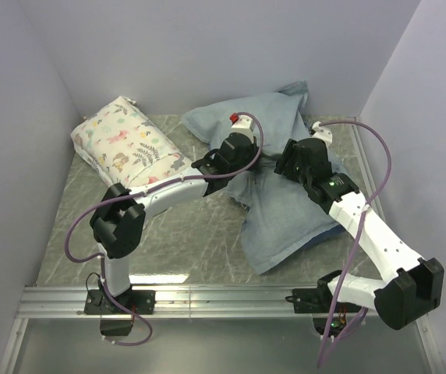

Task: Remove the pillowcase from the pillow

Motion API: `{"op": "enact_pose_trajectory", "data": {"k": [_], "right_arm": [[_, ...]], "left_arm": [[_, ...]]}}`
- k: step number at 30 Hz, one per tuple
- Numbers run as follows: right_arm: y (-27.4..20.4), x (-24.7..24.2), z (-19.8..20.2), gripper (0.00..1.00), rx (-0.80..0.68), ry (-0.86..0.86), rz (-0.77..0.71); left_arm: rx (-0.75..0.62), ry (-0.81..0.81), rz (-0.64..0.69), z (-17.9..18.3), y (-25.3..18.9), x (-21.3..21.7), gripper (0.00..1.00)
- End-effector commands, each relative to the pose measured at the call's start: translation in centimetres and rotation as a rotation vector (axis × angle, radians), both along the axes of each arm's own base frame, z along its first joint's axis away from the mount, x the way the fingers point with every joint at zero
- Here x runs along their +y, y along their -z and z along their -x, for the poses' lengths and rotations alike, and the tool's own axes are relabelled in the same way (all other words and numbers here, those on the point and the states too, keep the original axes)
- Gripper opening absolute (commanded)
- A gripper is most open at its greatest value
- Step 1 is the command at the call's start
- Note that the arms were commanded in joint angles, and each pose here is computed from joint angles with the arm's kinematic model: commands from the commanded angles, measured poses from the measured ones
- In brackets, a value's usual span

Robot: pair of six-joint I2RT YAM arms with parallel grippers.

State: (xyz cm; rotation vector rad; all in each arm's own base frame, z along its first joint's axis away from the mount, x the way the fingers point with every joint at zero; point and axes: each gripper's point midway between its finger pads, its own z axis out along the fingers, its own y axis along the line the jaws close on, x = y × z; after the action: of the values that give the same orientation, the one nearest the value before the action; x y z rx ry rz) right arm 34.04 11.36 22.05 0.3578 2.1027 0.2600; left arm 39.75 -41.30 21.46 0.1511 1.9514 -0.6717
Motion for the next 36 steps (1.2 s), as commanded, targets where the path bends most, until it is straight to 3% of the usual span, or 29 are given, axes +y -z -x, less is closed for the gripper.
{"op": "enact_pose_trajectory", "data": {"k": [1, 6, 9, 10, 13, 25, 33, 36], "right_arm": [[-3.0, -1.2, -1.4, 0.7, -0.118, 0.109, -0.022], [-2.6, -0.8, -2.2, 0.65, -0.11, 0.103, -0.017], [-1.3, -0.5, -3.2, 0.48, -0.072, 0.099, -0.001], [-0.8, -0.6, -3.3, 0.27, -0.058, 0.102, 0.005], [-0.7, -0.5, -2.5, 0.0, -0.044, 0.075, 0.002], [-3.0, -0.1, 11.4, 0.0, -0.078, -0.155, -0.258], [5.6, 1.5, 16.4, 0.0, 0.103, -0.199, -0.437], [8.8, 2.3, 16.8, 0.0, 0.154, -0.195, -0.484]], "left_arm": [[-0.041, 0.018, 0.068, -0.5, -2.5, -0.9, 0.01], [-0.031, 0.022, 0.063, -0.4, -1.9, -0.9, 0.01], [-0.028, 0.022, 0.064, -0.3, -1.9, -0.9, 0.02], [-0.03, 0.021, 0.064, -0.3, -2.0, -0.9, 0.02], [-0.037, 0.013, 0.053, -0.7, -1.9, -0.7, 0.03], [0.023, -0.075, 0.085, -7.8, 0.4, 2.5, 0.0], [0.065, -0.078, 0.074, -10.6, 1.4, 2.6, 0.02], [0.068, -0.054, 0.061, -10.4, 1.2, 2.6, 0.11]]}}
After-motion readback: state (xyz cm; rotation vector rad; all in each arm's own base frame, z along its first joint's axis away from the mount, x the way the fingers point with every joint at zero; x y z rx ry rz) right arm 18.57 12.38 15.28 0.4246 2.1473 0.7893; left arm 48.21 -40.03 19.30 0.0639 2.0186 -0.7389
